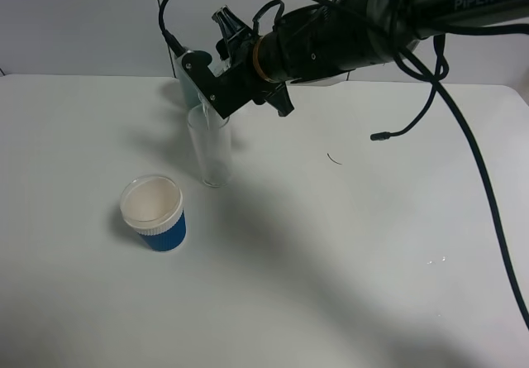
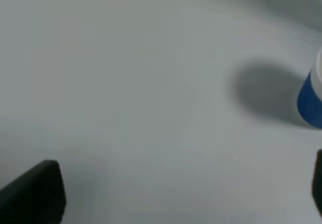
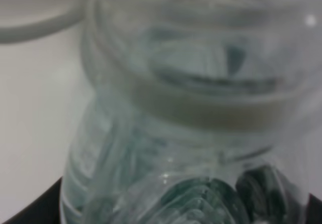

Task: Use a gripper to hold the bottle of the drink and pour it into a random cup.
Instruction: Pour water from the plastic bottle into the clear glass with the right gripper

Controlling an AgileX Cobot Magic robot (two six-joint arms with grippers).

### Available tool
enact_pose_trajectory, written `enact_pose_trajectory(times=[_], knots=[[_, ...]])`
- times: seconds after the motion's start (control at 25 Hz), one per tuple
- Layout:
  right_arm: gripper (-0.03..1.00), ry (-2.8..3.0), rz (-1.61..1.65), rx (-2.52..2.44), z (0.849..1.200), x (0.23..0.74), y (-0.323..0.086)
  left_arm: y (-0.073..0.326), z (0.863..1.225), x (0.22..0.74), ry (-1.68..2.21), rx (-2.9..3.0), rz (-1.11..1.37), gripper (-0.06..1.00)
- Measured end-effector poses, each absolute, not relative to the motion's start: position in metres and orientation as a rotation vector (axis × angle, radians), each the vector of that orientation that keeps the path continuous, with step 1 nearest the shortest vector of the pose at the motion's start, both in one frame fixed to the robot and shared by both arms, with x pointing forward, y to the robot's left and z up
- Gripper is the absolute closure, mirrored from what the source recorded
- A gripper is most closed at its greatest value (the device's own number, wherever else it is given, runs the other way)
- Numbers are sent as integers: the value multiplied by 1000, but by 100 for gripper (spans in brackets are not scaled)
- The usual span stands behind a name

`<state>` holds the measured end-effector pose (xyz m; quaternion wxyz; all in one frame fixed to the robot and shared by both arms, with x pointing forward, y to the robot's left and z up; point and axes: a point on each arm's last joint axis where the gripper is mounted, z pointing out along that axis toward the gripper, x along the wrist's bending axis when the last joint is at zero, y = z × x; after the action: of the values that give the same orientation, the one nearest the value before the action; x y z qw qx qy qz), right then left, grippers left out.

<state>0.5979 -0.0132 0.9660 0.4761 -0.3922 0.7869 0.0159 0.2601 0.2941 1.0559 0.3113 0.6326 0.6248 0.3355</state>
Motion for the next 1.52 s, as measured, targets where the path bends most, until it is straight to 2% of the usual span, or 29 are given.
enact_pose_trajectory(times=[1.52], knots=[[41,1892,4,-1017,966,598,-13,294,1056,260,1649,1670,886,-5]])
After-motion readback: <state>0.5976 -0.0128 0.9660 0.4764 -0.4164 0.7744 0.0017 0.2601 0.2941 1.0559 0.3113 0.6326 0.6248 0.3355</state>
